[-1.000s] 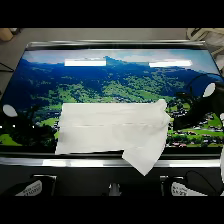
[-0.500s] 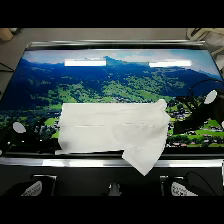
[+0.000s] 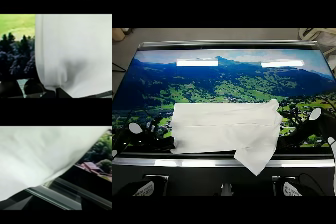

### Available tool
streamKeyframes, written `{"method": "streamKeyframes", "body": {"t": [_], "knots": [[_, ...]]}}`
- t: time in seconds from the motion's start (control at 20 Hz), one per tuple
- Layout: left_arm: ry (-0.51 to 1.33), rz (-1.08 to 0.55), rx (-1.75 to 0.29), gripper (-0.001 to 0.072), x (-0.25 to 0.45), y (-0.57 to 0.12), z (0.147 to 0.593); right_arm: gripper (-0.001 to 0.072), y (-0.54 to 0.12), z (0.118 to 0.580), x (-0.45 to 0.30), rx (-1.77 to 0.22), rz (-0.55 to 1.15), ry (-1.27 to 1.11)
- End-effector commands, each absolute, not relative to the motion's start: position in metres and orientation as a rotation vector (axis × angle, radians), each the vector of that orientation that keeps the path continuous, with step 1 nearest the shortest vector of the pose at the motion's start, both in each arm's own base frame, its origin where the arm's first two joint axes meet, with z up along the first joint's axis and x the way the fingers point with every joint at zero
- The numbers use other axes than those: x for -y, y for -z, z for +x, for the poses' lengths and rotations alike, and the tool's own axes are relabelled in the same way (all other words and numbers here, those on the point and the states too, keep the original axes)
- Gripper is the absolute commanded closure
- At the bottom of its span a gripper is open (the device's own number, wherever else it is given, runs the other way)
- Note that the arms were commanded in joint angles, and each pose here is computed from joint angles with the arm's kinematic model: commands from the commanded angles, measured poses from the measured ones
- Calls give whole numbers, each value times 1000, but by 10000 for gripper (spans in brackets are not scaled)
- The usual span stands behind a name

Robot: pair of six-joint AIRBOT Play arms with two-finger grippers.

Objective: Fold the shirts.

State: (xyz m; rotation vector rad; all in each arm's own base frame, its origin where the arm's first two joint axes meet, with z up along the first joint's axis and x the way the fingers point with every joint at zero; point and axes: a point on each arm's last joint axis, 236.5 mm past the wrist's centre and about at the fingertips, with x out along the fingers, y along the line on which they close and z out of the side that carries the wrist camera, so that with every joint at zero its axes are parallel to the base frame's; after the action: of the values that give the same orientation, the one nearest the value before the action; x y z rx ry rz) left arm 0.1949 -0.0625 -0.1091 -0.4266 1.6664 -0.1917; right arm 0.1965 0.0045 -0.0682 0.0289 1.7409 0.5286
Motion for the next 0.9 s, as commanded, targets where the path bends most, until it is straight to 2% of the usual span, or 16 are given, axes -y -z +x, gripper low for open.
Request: {"method": "streamKeyframes", "body": {"t": [0.0, 0.1, 0.35, 0.5, 0.55, 0.6, 0.65, 0.85], "knots": [[227, -445, -1643, 681, 70, 106, 200, 113, 83, 173, -22, -1708, 85, -522], [227, -445, -1643, 682, 70, 106, 200, 184, 94, 171, -24, -1702, 120, -478], [230, -441, -1643, 681, 70, 106, 200, 188, 112, 157, -47, -1696, 237, -485], [230, -441, -1642, 681, 70, 106, 200, 233, 119, 153, -49, -1694, 247, -478], [229, -441, -1641, 681, 70, 106, 200, 387, 121, 156, -46, -1680, 237, -465], [228, -441, -1640, 682, 70, 106, 200, 663, 123, 162, -44, -1658, 231, -446], [229, -440, -1637, 681, 69, 105, 201, 689, 122, 167, -44, -1643, 234, -437], [267, -390, -1538, 682, 67, 77, 229, 691, 93, 186, -45, -1592, 165, -545]]}}
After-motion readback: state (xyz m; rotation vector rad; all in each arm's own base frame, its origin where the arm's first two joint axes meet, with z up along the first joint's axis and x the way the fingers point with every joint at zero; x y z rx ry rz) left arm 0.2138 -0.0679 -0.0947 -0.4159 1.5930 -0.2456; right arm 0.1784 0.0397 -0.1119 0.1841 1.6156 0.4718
